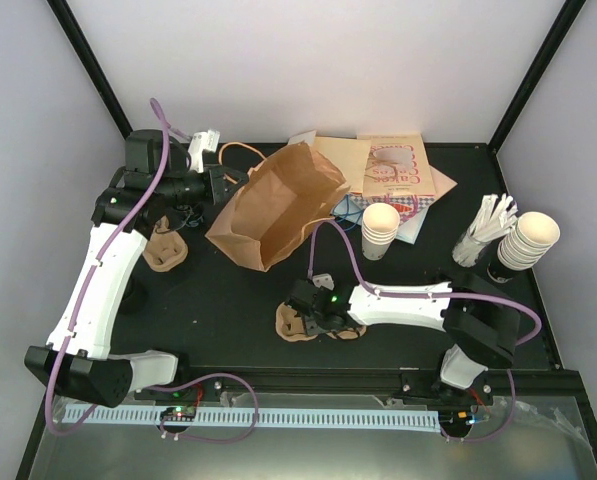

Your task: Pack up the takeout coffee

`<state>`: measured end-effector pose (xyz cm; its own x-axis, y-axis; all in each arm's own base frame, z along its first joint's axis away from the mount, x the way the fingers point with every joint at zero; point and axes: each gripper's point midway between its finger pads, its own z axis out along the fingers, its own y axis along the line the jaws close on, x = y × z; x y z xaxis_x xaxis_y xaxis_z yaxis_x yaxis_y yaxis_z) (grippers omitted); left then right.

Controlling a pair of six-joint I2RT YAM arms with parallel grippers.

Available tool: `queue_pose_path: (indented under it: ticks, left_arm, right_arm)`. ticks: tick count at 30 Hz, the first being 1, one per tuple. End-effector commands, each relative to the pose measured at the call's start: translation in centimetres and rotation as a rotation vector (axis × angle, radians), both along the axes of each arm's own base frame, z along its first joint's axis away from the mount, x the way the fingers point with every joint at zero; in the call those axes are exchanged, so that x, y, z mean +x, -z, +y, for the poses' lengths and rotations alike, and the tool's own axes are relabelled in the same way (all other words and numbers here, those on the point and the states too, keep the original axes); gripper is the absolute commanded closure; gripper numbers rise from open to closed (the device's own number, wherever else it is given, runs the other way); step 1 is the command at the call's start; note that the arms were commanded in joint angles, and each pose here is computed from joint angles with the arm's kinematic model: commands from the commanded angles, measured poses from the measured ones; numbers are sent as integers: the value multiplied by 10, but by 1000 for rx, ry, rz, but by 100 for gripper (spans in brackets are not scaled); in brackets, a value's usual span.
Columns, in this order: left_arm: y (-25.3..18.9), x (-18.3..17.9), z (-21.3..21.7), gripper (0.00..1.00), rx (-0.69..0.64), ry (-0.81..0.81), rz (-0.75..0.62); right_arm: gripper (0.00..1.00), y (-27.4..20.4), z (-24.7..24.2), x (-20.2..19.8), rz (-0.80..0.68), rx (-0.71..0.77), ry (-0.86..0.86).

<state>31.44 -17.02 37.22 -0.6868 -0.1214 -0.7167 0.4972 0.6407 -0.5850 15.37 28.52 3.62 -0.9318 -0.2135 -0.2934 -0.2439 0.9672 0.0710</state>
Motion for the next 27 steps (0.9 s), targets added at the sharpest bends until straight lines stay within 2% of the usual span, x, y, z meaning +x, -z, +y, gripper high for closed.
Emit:
queue_pose_path:
  ticks: [1,5,10,18,24,26,27]
  left_arm:
    - [-22,-2,0,98,-9,25,-83]
    - [-23,-3,0,98,-7,23,-82]
    - [-23,-3,0,98,-5,22,-82]
    - [-23,-4,1,99,0,23,-81]
    - [-22,-4,1,98,9,27,-81]
    - [-23,-5,1,99,11,27,-80]
    - [-23,-5,1,98,10,27,-80]
  right_arm:
    - [38,-1,0,5,-11,9,28]
    - [50,-9,-5,10,-44,8,42]
    - [57,-30,-9,14,-90,32,47]
    - [54,-68,-38,26,-195,-12,53]
    - [54,-100,-60,36,-255,26,31]
    - [50,-103,-58,34,-238,79,3]
    - [45,-104,-54,33,-226,101,-8]
